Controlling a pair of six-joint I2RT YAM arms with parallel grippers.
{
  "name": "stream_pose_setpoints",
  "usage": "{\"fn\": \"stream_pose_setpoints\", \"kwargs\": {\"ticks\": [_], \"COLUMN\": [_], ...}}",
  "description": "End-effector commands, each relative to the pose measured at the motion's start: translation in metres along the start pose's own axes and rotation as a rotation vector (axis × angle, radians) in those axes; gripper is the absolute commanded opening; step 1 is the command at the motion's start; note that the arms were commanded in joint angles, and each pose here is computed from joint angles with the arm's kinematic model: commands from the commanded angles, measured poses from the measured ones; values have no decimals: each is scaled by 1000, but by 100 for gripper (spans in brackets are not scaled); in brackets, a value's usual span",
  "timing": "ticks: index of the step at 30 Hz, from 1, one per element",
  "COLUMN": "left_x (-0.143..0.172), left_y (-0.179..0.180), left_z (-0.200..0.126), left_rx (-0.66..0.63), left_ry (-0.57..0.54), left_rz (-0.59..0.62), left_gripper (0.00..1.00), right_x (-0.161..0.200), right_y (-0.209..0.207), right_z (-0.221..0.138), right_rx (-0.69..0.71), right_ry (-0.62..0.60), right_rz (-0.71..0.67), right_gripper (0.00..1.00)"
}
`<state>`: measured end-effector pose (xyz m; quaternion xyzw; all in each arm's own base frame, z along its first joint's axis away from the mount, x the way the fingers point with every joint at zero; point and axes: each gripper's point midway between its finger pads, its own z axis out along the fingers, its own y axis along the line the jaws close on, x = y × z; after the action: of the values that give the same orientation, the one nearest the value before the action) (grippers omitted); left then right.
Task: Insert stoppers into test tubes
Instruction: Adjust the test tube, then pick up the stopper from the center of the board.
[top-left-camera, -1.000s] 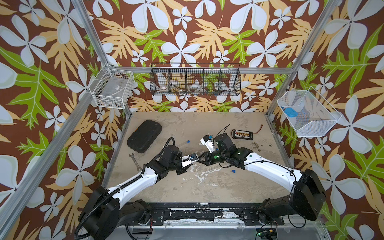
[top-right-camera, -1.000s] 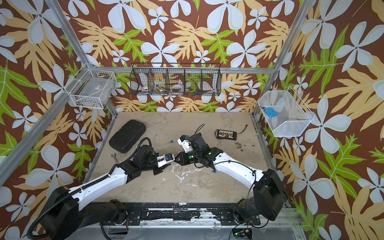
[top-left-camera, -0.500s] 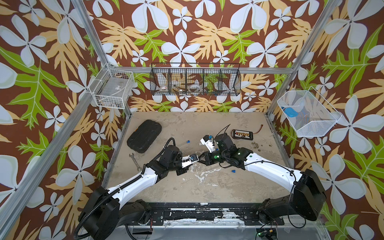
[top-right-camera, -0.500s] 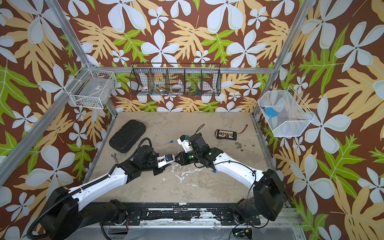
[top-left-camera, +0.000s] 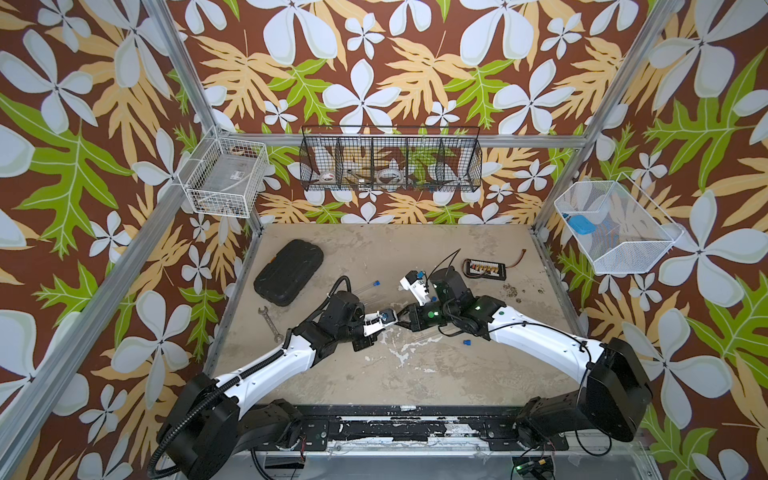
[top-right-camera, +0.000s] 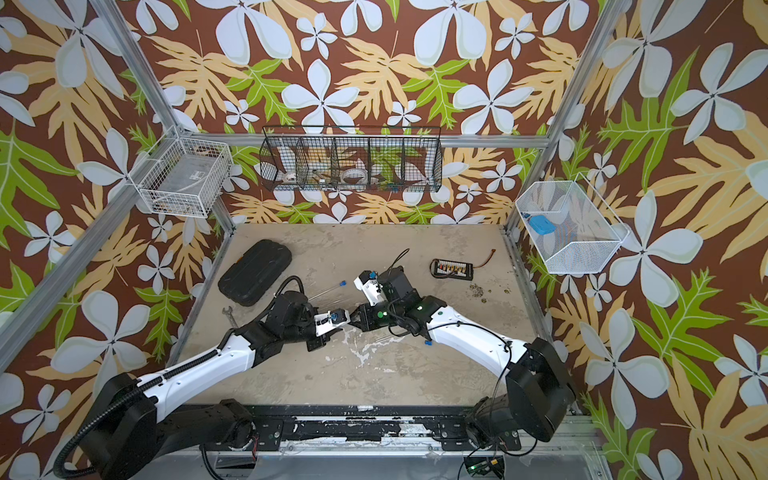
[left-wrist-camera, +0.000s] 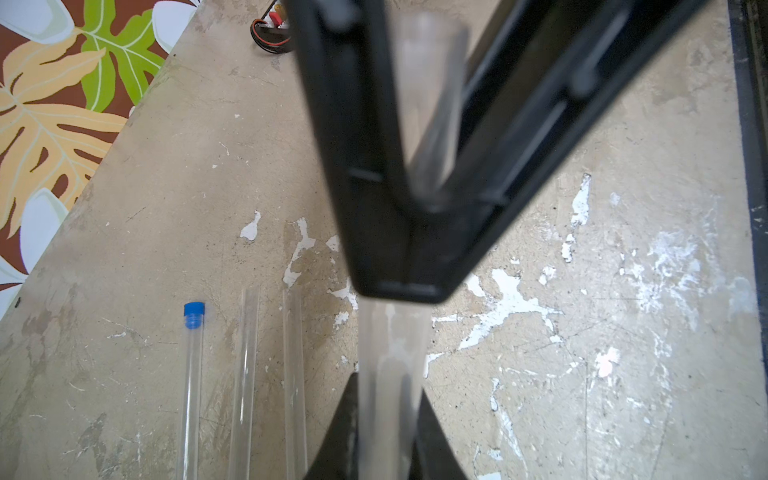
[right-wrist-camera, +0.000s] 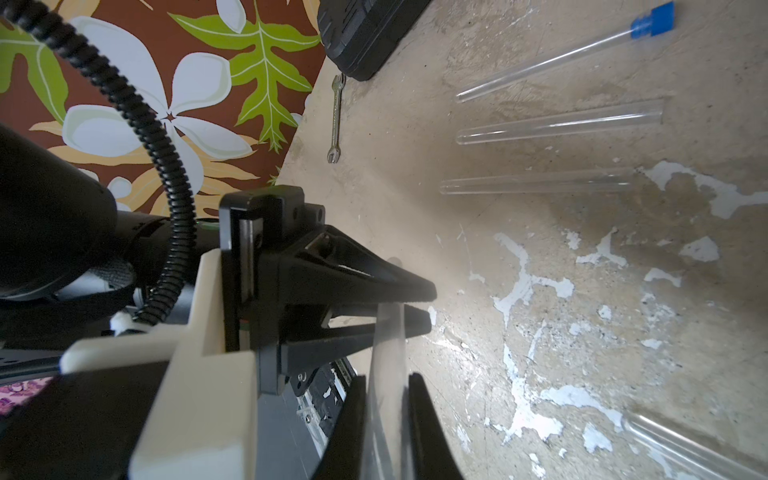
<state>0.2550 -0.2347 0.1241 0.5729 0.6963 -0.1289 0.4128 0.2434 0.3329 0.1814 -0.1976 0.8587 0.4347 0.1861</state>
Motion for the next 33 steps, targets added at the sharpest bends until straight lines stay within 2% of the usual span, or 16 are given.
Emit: {"fn": "stream_pose_setpoints", "kwargs": {"ticks": [1,6,9,13,17,19,22,26,29,33], "left_x": [-3,-3,-4,-4,-2,-2,0,4,8,13], "left_y": [7,7,7,8,11,13,17,21,22,27], "left_z": [0,-1,-2,-2,-1,0,1,2,2,2], "left_rx": [-32,-31,-33,-40,-54,-60,-75,-94,-106,-133], "left_ry": [-8,-11,-12,-10,0,7,23,44,62,91], "left_rz": [-6,-2,-2,-7,-18,-26,-38,-49,-49,-48], "left_gripper": [13,5,0,0,0,0,0,0,0,0], "right_x": [5,5,2,-12,-33,-41,-48,-51,-56,-57], "right_y": [11,12,13,14,1,-14,-53,-93,-111,-130], "right_z": [-1,-1,-3,-18,-49,-66,-89,-108,-117,-116], "right_rx": [-61,-66,-66,-70,-31,25,238,500,611,693], "right_ry": [28,29,17,-46,-159,-207,-265,-285,-285,-257], "right_rz": [-7,-6,-7,-19,-34,-43,-91,-234,-297,-261], "right_gripper": [14,18,29,46,53,53,52,51,51,49]}}
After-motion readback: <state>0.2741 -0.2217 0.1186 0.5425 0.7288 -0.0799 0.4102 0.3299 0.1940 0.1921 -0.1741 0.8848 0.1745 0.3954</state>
